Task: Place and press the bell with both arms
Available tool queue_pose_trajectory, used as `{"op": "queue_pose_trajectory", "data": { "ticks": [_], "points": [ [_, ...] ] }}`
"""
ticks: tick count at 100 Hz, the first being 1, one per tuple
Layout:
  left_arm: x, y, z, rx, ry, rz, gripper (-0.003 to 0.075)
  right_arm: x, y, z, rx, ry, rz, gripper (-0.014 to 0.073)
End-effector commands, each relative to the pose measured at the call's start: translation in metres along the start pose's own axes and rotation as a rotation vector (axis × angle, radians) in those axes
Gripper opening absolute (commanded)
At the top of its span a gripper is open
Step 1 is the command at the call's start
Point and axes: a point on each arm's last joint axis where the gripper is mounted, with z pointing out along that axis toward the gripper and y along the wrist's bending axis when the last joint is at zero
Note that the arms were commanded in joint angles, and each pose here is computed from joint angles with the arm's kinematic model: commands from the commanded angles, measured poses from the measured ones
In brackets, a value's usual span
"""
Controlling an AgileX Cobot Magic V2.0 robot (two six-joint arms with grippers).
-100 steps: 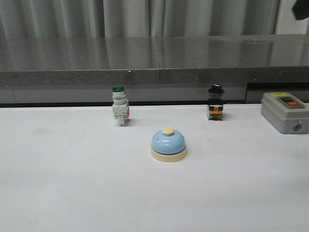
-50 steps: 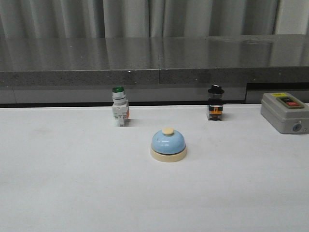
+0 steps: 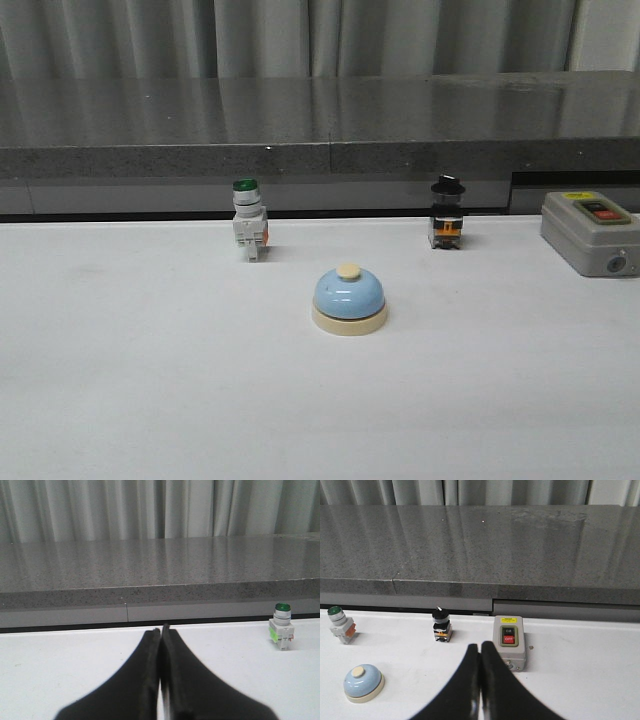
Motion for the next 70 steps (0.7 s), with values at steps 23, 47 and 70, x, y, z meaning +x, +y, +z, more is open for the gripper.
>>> {"op": "queue_pose_trajectory", "data": {
  "ticks": [23,47,70],
  "points": [
    [0.005,0.001,-0.001,-0.005,-0.074,-0.009,-0.0020,-0.015,0.000,-0.003,0.005,-0.095,-0.012,-0.0060],
    [0.005,0.001,-0.001,-0.005,-0.074,-0.009,-0.0020,-0.010,-0.001,-0.001,0.015,-0.098,-0.034,-0.0060],
    [0.005,0.001,-0.001,-0.005,-0.074,-0.009,-0.0020,0.024,-0.003,-0.005,0.021,-0.168,-0.063,-0.0060]
  ]
}}
